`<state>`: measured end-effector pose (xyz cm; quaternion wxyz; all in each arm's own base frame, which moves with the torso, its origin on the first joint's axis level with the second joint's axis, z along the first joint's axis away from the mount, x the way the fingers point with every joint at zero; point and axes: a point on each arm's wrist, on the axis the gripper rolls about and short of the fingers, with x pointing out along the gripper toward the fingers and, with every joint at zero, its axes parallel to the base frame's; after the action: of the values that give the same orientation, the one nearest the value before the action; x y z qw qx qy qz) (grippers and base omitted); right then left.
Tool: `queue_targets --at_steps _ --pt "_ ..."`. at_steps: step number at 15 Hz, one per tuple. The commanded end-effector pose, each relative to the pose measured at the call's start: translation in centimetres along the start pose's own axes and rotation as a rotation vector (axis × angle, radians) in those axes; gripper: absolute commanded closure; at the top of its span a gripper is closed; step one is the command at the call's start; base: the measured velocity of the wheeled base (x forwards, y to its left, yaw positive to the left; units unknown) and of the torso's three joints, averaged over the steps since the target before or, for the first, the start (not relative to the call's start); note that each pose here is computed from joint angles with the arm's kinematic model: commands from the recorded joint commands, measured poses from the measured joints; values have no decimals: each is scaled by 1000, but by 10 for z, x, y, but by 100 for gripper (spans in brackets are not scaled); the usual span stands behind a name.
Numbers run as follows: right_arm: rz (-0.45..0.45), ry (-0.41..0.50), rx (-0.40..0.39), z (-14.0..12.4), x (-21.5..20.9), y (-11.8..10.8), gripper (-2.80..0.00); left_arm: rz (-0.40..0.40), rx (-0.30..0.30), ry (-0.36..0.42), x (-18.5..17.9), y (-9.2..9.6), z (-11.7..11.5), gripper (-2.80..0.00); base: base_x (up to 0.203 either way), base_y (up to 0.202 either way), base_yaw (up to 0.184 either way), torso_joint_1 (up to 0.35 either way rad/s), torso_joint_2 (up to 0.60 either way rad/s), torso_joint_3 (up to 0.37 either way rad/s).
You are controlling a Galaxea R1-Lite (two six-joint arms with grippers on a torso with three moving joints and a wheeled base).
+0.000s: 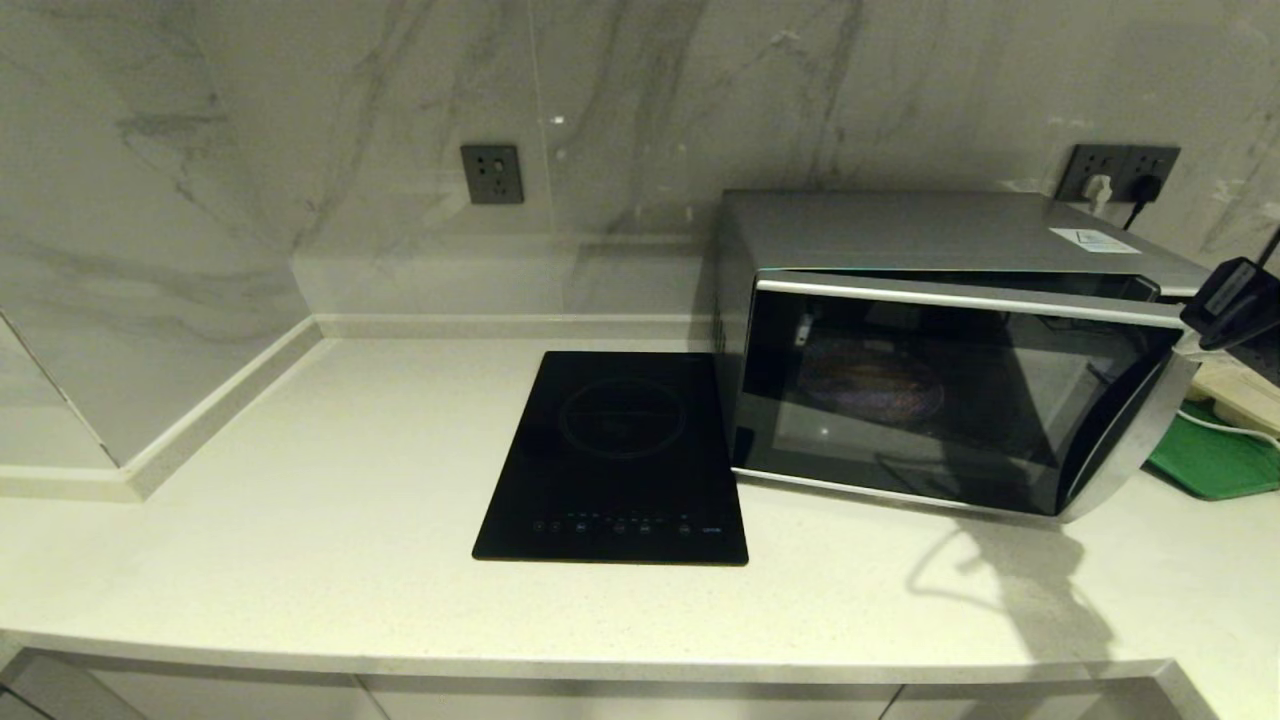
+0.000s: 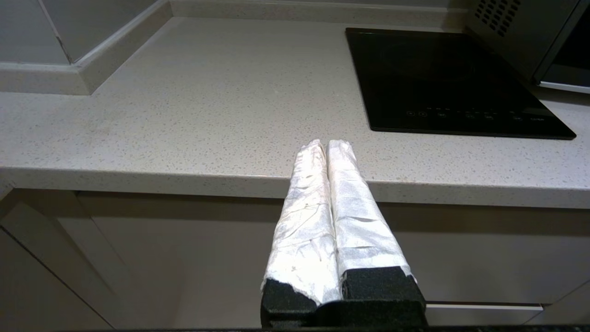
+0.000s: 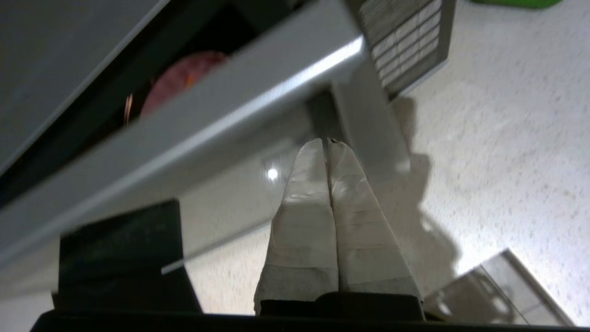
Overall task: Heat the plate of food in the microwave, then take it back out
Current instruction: Close the microwave oven
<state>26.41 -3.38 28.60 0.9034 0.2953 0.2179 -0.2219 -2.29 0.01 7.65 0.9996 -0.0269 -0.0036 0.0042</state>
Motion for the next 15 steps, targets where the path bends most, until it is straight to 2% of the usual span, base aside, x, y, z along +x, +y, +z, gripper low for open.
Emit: queue_targets --at_steps 1,5,12,15 --pt "-22 -33 27 8 6 -7 0 1 -1 -1 0 0 0 0 0 0 0 0 0 0" --pt "-41 -34 45 9 10 -12 0 1 0 -1 0 0 0 0 0 0 0 0 0 0" --pt "-84 27 64 -1 37 -15 0 1 -1 -1 0 0 0 0 0 0 0 0 0 0" --pt "-72 12 67 -1 53 -13 0 2 0 -1 0 0 0 0 0 0 0 0 0 0"
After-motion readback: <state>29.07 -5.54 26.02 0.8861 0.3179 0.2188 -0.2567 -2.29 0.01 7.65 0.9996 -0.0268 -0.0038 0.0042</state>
